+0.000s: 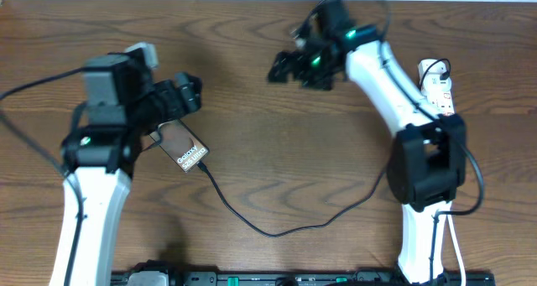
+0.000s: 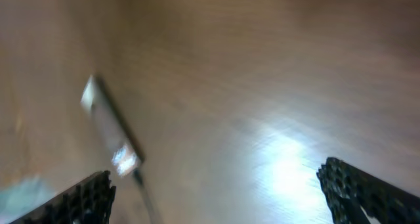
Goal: Plug charger to phone and switch on socket
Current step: 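Move the right gripper over the white power strip's orange switch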
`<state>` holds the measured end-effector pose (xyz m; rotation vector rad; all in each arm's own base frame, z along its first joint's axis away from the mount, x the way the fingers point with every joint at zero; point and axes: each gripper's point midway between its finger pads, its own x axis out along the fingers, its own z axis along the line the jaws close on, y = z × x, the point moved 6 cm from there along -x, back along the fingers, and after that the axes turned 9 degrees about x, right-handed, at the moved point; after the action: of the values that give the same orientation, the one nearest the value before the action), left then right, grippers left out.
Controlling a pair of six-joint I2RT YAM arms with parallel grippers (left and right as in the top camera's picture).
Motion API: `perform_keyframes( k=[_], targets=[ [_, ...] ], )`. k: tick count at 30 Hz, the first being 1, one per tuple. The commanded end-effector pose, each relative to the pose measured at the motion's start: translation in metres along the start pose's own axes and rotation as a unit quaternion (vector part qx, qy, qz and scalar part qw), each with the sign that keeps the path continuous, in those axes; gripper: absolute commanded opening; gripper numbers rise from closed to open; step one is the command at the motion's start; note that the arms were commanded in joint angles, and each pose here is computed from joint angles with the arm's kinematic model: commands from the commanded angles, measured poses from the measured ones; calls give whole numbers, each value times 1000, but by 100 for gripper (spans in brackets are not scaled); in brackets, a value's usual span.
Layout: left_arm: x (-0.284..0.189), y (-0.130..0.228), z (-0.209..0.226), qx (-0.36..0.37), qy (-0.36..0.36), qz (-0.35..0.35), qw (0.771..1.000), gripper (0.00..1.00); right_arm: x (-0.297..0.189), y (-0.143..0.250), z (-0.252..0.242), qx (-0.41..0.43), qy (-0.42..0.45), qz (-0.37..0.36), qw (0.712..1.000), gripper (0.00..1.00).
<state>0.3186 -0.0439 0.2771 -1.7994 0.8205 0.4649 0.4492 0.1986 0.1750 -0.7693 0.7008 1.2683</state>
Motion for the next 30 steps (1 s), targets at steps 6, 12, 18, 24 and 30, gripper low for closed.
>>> perform_keyframes(
  k=[6,12,18,24,30],
  targets=[
    [58,10,-17,24,-20,44,999,90,-137,-55,-2,-52,40,-158,985,99],
    [80,22,-17,23,-22,77,997,90,-225,-80,-45,-7,51,-254,966,99],
    [83,24,-16,22,-24,80,996,90,-289,-82,-128,72,79,-299,948,99],
    [84,23,-15,23,-27,78,996,90,-330,-58,-190,87,70,-291,950,99],
    [84,22,-15,23,-26,76,997,90,-336,-35,-228,73,94,-258,959,99]
  ],
)
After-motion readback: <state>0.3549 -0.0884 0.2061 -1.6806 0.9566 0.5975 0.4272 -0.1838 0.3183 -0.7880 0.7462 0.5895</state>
